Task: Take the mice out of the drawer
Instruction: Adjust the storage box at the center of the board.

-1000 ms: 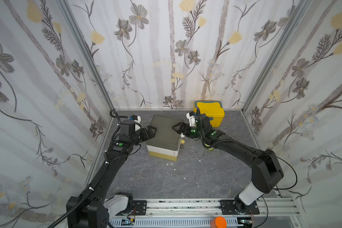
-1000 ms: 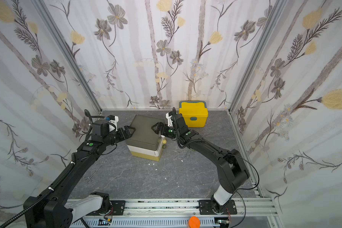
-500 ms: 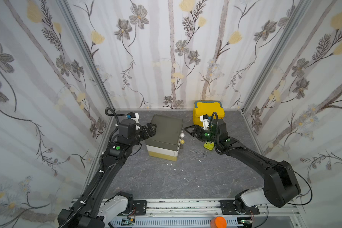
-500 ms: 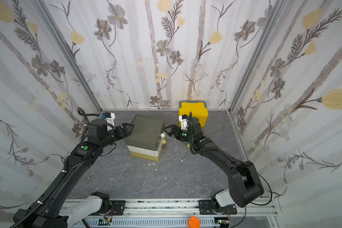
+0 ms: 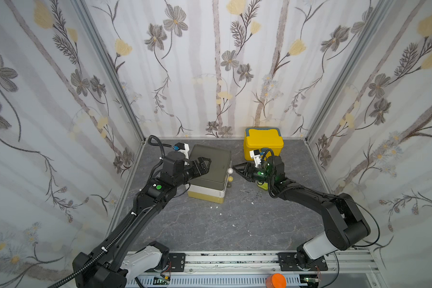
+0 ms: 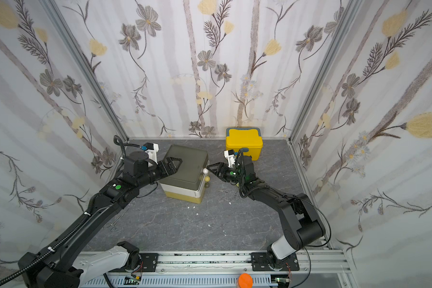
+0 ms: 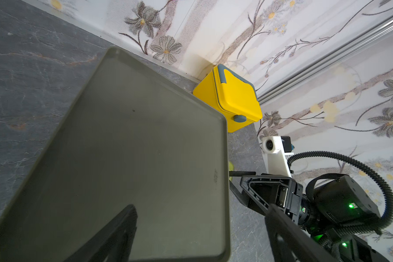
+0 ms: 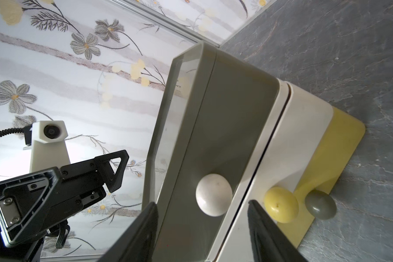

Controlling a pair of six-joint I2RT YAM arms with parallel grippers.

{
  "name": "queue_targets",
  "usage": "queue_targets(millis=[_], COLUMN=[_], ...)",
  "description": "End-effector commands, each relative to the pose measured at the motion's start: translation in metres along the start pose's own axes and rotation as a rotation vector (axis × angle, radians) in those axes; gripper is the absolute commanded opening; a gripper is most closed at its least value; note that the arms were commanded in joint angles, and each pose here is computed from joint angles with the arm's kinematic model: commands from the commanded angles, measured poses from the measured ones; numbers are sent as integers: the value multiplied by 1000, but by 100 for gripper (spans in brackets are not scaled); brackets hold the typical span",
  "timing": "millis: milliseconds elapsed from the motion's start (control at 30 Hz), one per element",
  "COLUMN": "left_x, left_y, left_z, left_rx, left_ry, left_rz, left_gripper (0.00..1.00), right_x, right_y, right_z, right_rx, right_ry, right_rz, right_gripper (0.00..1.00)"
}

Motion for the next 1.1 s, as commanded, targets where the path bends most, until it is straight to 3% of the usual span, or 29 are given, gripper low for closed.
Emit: queue_targets(millis=[0, 100, 667, 1067], left_x=[-2, -4, -9, -20], left_y=[10, 9, 18, 7], left_z=[-9, -9, 0, 9], left_rx=[14, 15, 1, 4], left_ry=[-20, -18, 63, 84], left_rz=[-48, -48, -77, -32], left_gripper=[92, 93, 96, 96], right_x=[-5, -16, -50, -43], right_y=[6, 0, -19, -30], right_z=[17, 7, 38, 26], right_rx=[13, -14, -40, -72], right_ry=[77, 66, 183, 181], right_rz=[-7, 18, 59, 60], right_gripper=[62, 61, 49, 37])
Point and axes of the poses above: each gripper's point midway between its finger pads, its own x axis back along the fingers, its own z axis along the line the jaws close on, y = z × x, the point moved 1 cm from there along x, back along the fingers, and after that the axes turned 3 degrees about x, right-handed, at the moved point
